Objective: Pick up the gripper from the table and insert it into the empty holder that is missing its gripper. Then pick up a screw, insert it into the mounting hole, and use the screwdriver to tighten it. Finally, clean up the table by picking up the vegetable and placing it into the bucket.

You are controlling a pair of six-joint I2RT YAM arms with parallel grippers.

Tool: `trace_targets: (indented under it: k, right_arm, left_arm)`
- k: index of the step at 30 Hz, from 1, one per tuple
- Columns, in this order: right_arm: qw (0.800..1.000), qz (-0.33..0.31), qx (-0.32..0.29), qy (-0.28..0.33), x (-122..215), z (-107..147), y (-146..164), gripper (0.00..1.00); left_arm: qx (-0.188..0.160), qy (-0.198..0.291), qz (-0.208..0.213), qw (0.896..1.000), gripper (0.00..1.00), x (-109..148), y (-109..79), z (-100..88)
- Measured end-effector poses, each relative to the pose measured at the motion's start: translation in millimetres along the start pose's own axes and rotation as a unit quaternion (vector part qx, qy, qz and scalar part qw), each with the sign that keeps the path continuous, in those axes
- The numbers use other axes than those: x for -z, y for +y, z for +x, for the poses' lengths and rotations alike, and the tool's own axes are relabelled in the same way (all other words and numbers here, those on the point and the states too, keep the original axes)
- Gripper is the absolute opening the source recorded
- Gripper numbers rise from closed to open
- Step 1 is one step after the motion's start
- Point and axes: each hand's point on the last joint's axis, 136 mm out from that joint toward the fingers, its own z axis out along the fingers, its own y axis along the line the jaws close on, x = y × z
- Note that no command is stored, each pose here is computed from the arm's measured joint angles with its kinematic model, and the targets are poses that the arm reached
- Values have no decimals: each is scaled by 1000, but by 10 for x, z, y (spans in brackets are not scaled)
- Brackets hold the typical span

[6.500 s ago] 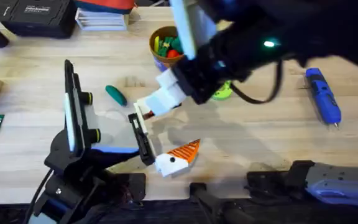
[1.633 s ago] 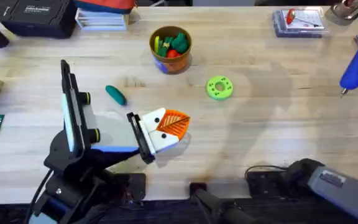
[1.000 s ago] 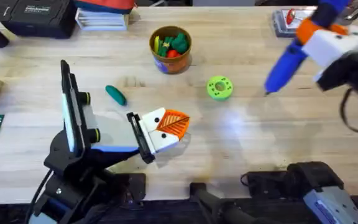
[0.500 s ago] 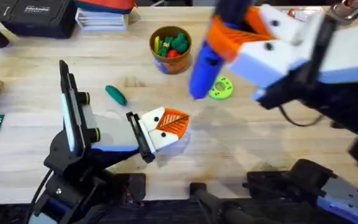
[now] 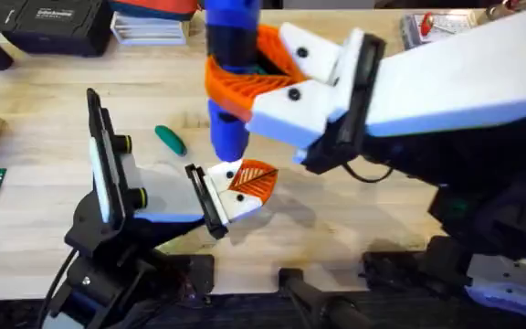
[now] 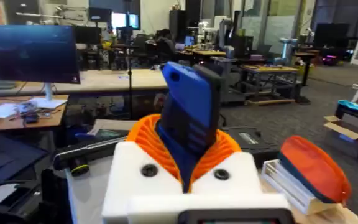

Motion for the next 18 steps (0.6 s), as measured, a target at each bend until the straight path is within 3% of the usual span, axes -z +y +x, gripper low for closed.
trace_targets:
  k: [18]
  right_arm:
    - [1000, -30, -4, 8, -60, 84, 158, 22]
  left_arm:
    - [0, 0, 0, 1000, 6, 0, 0, 0]
